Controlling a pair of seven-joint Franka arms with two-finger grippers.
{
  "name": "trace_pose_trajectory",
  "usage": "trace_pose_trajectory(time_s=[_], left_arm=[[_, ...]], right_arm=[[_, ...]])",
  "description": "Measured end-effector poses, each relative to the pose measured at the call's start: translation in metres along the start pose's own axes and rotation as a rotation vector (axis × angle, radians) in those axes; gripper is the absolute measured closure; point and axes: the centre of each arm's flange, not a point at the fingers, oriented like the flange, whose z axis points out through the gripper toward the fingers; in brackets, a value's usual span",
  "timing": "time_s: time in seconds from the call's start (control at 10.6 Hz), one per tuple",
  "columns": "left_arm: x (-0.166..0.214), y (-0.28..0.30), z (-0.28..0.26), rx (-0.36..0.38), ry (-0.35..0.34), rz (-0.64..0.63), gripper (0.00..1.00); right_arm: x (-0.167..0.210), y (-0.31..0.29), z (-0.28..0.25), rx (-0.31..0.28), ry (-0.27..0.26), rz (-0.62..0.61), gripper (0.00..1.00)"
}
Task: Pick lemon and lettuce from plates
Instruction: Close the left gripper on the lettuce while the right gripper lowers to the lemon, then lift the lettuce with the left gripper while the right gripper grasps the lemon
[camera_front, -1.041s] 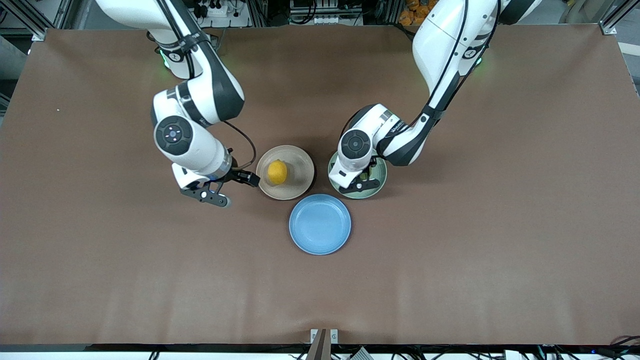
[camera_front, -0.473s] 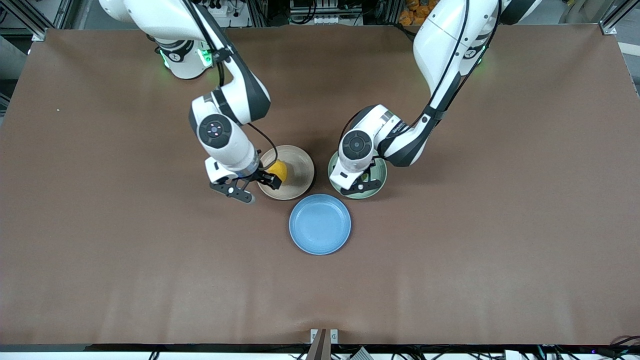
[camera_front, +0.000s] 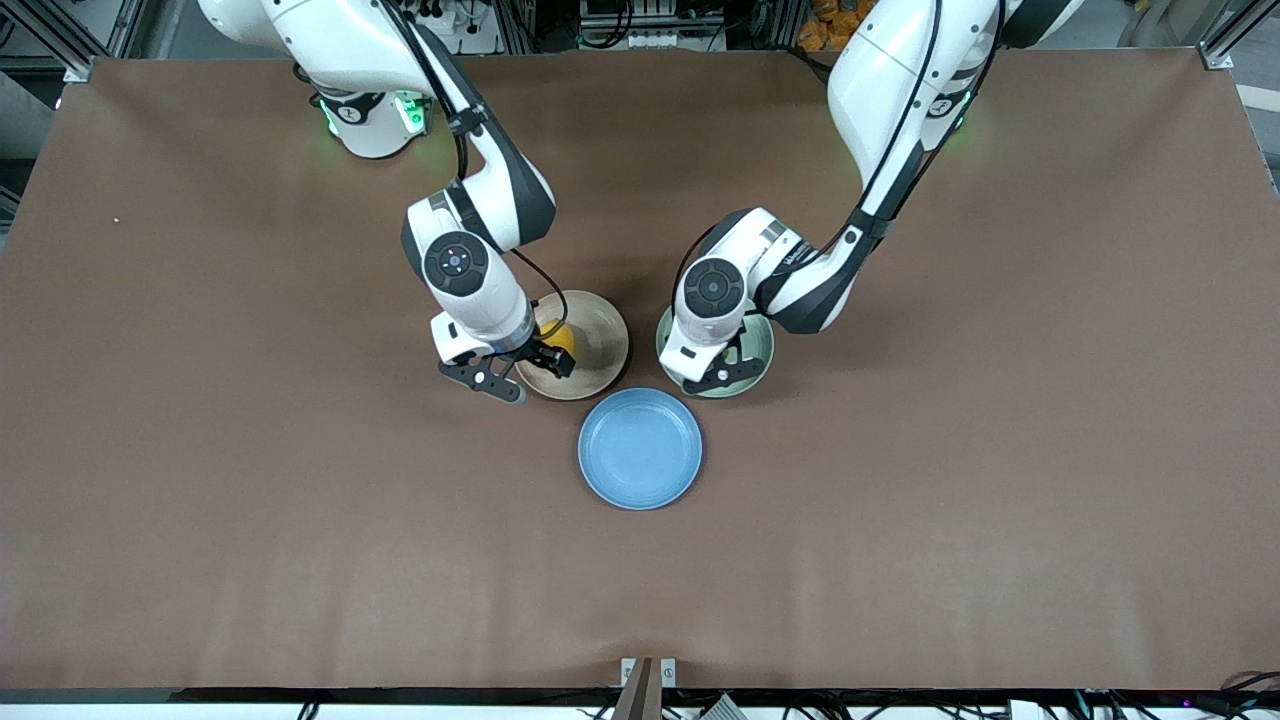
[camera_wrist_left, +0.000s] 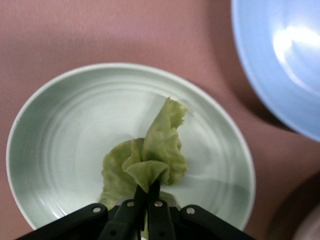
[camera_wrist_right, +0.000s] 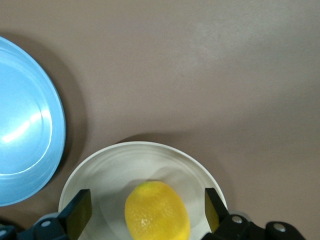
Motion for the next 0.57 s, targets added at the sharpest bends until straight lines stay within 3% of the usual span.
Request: trace_pose_trajectory(time_s=[0.19,0.57], left_arm=[[0.006,-0.002,-0.027,-0.013,0.017,-0.014,0.96],[0.056,-0.048,-0.133,-0.022,0.038,-0.107,0.96]], right_arm=[[-0.007,-0.002,0.015,0.003,0.011,0.004,0.0],[-0.018,-0.002,0.042,0.003,0.026,0.0,0.0]])
